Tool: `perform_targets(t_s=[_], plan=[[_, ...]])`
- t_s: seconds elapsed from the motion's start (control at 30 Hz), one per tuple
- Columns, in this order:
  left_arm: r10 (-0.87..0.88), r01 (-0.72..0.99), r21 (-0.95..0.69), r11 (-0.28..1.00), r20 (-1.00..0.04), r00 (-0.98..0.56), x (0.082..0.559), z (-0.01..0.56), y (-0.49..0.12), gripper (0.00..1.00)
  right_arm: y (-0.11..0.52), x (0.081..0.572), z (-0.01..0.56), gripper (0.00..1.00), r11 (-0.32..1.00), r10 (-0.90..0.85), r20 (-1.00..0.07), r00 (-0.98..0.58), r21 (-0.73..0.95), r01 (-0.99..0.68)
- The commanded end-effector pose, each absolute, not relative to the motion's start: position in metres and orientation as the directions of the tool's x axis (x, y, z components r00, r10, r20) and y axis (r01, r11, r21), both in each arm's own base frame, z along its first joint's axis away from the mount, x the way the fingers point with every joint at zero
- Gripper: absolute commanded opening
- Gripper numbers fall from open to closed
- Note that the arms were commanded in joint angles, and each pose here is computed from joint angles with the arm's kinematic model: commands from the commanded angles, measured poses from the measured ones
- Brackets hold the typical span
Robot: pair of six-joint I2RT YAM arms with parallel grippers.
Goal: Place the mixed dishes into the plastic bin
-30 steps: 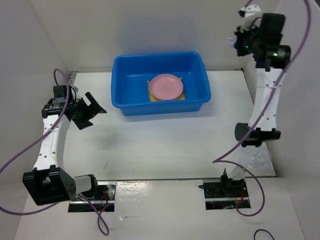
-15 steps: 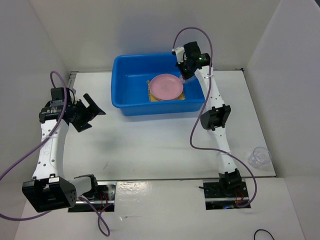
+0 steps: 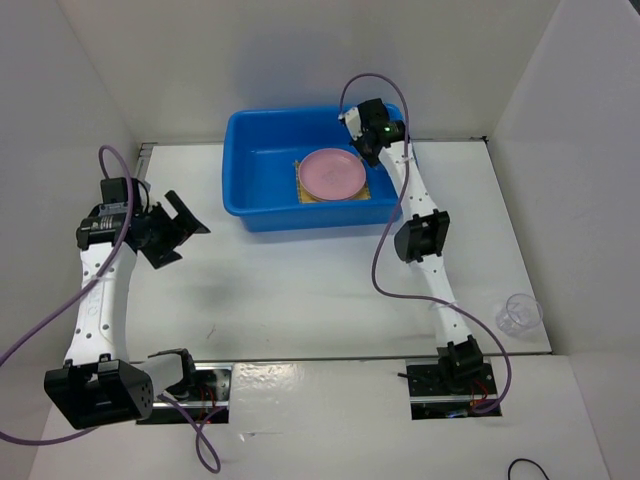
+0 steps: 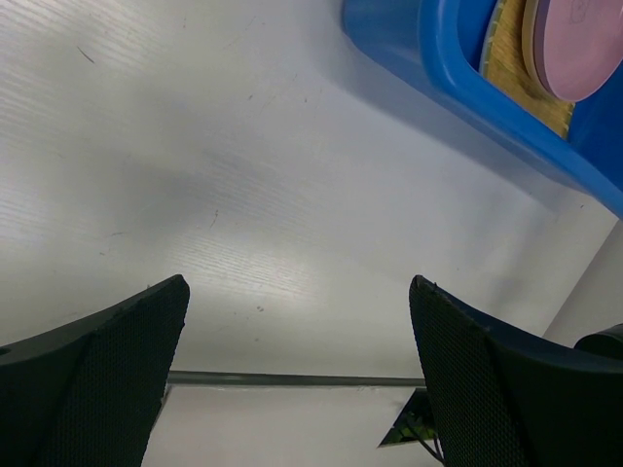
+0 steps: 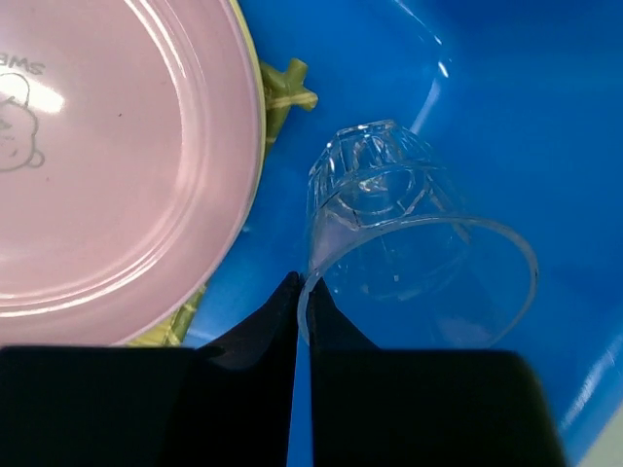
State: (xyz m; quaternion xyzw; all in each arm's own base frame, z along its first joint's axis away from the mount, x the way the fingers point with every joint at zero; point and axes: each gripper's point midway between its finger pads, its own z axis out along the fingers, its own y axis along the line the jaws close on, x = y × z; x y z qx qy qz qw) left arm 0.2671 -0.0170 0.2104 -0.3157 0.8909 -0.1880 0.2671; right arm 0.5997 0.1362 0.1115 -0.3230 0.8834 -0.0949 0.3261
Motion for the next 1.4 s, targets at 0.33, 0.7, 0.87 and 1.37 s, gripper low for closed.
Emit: perform_targets(t_s=[0.33,0.7,0.87,1.37], plan=[[-0.684,-0.466,-0.525,0.712,-0.368,-0.63,0.264,0.214,-0.018,1.0,0.127,0.604,0.191,0.54,0.787,-0.617,-0.603,-0.505,-0.464,-0.406],[-0.615,-0.452,-0.42,0.787,-0.476,-0.628,0.284,0.213,0.008,1.0,0.069,0.489,0.393,0.98,0.897,-0.441,-0.782,-0.44,-0.399,-0.19],[-0.57,-0.459,-0.34,0.821,-0.524,-0.633,0.299,0.211,0.021,1.0,0.066,0.403,0.29,0.98,0.848,-0.524,-0.534,-0.663,-0.253,-0.466],[-0.521,-0.359,-0.402,0.842,-0.437,-0.733,0.349,0.184,0.0,1.0,-0.115,0.168,0.15,0.94,0.926,-0.04,-0.076,-0.996,-0.377,-0.008]])
